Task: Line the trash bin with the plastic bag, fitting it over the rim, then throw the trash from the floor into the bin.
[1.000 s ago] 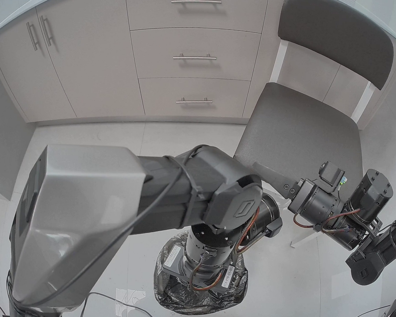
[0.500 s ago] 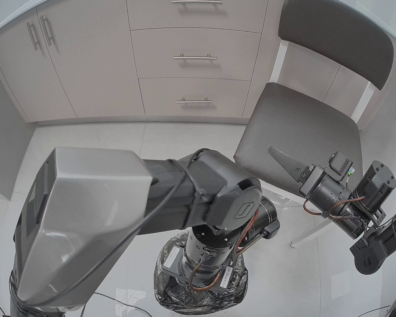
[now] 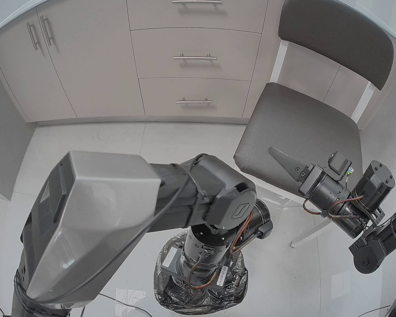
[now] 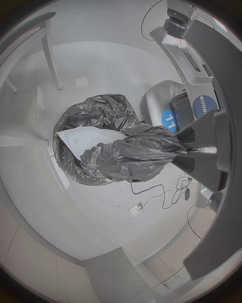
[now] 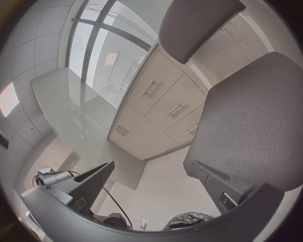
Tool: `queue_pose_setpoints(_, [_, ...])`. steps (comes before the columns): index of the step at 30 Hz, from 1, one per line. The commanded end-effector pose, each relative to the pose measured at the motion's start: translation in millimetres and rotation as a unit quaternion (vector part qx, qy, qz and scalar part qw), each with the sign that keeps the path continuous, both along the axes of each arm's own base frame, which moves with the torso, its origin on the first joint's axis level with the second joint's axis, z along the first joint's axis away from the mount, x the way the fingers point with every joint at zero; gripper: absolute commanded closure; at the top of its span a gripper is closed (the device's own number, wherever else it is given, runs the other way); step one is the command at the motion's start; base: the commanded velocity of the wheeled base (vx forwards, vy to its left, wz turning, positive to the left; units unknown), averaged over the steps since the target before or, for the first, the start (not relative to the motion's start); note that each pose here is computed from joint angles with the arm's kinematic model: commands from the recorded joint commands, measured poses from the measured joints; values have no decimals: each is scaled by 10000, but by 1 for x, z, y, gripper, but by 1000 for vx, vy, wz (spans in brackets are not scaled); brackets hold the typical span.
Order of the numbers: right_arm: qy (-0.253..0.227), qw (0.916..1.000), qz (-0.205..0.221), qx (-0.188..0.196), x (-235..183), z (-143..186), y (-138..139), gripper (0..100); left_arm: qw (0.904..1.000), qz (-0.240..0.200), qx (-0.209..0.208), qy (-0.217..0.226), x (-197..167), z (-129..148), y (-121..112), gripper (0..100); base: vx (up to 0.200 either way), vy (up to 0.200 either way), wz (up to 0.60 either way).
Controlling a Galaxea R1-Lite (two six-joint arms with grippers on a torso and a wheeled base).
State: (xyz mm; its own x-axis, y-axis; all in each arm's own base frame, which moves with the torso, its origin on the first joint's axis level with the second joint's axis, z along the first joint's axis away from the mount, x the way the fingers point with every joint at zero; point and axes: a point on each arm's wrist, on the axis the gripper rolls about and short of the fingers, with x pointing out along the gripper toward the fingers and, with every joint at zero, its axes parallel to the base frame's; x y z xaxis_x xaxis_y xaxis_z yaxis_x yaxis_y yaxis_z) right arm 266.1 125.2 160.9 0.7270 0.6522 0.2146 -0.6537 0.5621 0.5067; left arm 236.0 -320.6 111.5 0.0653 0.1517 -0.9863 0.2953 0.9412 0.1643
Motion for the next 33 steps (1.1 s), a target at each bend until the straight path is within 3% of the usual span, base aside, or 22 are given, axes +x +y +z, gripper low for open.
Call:
queue_pose_setpoints(1, [-43,10000,10,17,1,-1,1,0,10000,39,46,30,3,-5,0,100,0,0,0])
queue_pose_setpoints(3, [-42,10000,-6,19,1,-1,0,0,10000,48,48,42,4,-6,1,100,0,0,0])
queue_pose_setpoints(4, [-49,10000,2,22,1,0,1,0,10000,55,59,41,4,-6,1,0,0,0,0])
queue_pose_setpoints(11, [-48,10000,-13,24,1,0,0,0,9999,84,60,20,5,-8,1,0,0,0,0])
queue_pose_setpoints(25, [-38,10000,-30,15,1,-1,0,0,9984,564,-26,-65,24,-6,14,0,0,0,0])
queue_pose_setpoints(33, [-5,10000,-48,-13,4,-4,1,0,9966,633,441,-301,34,-26,16,0,0,0,0])
